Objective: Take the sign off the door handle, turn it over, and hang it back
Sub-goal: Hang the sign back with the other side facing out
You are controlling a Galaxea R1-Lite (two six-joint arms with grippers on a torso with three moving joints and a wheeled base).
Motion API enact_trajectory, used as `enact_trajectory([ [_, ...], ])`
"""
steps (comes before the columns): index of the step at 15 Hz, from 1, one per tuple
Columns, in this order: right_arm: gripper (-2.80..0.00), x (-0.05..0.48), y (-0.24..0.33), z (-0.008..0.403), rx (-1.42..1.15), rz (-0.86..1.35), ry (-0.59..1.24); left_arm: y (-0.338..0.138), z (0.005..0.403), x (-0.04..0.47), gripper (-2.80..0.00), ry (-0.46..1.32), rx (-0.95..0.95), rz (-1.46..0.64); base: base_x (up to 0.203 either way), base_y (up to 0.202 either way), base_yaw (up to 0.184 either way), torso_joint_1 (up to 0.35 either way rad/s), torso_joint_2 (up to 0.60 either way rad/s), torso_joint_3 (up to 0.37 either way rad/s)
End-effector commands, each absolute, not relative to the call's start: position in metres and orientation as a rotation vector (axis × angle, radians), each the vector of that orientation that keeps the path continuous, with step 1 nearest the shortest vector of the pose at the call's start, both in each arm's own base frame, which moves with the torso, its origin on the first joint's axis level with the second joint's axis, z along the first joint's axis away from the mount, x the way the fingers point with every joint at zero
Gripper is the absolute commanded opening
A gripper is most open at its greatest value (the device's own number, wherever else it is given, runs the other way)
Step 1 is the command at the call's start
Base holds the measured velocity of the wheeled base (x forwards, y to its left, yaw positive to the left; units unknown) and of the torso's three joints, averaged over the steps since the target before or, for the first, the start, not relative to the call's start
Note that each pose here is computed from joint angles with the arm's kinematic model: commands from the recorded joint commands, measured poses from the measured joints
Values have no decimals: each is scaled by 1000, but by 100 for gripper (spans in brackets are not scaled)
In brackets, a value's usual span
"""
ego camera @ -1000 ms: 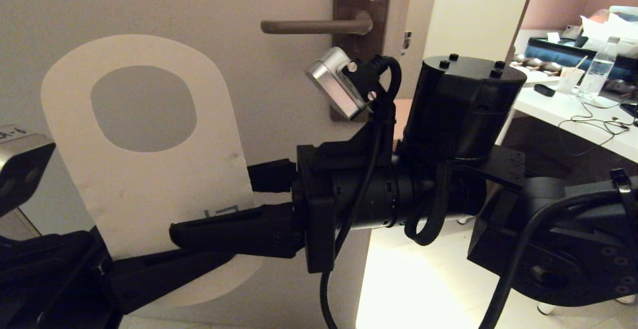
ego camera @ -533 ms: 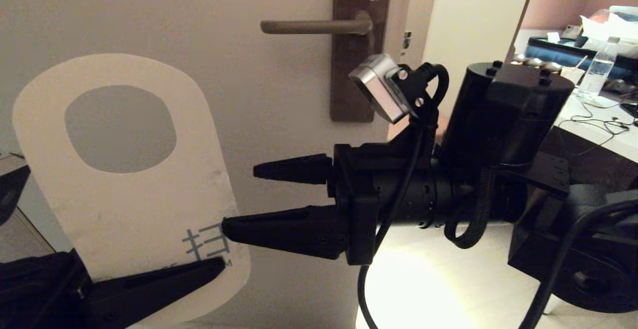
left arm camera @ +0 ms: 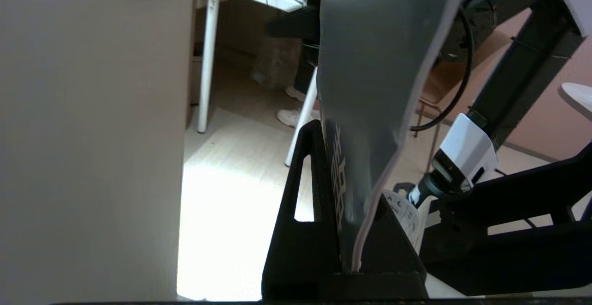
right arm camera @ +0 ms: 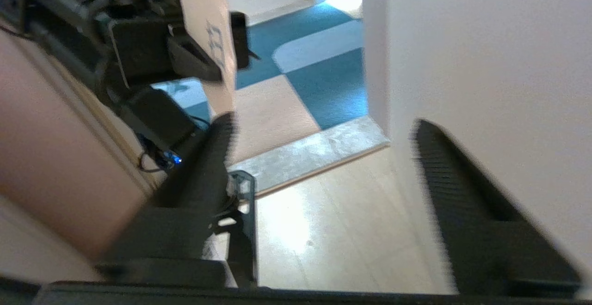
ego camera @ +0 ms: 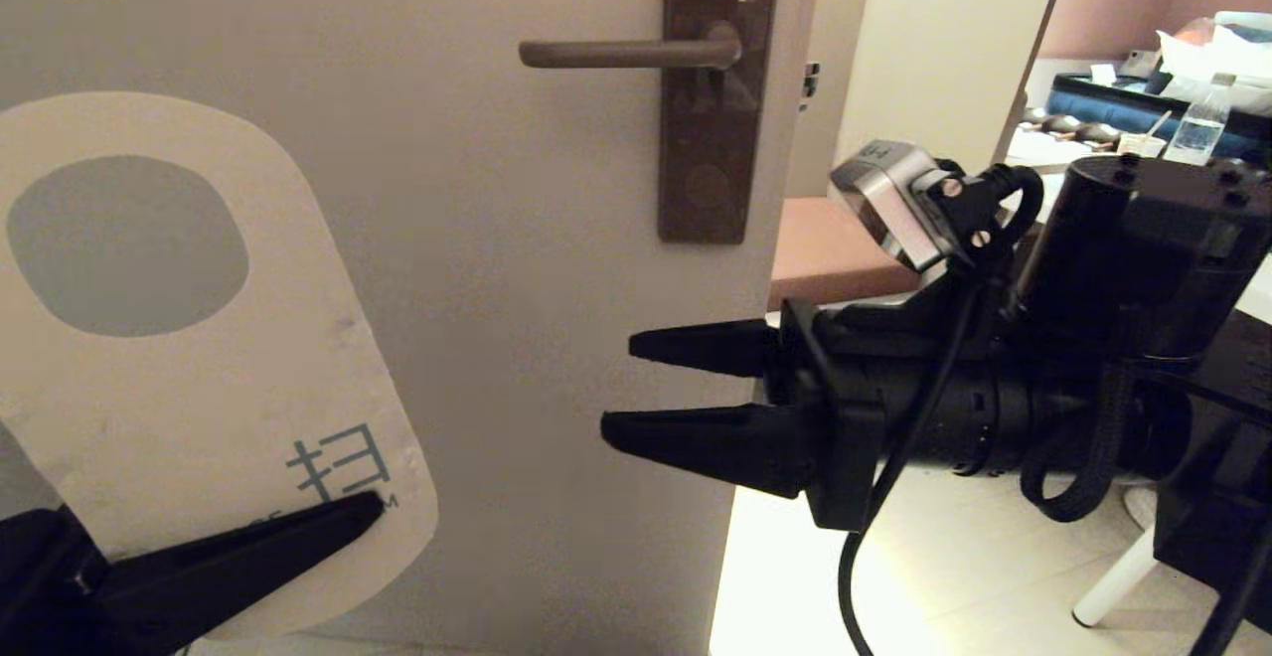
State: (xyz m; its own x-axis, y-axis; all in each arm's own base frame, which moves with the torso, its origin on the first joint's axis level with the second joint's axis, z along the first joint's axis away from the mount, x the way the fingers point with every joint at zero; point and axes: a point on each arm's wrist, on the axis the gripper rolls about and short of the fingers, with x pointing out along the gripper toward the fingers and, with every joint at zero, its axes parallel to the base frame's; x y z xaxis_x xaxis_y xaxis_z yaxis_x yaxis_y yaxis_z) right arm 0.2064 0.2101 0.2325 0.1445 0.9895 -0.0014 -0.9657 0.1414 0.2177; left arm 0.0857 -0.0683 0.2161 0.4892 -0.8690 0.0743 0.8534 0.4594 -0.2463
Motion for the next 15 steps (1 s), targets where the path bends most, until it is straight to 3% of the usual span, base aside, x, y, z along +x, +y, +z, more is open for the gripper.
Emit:
enact_trajectory([
  [1, -280, 201, 195, 237, 181, 1398, 138, -65, 218, 81, -280, 38, -268, -1062, 0, 0, 0, 0, 0, 0],
  [8, -280, 221, 96, 216, 113, 1012, 120, -63, 223, 79, -280, -11, -248, -1042, 0, 0, 0, 0, 0, 0],
  [12, -280, 187, 31, 192, 117, 679, 156, -63, 221, 79, -280, -29, -202, -1039, 0, 0, 0, 0, 0, 0],
  [15, -280, 148, 15, 165, 83, 580, 192, -61, 221, 76, -280, -40, -195, -1039, 0, 0, 0, 0, 0, 0],
])
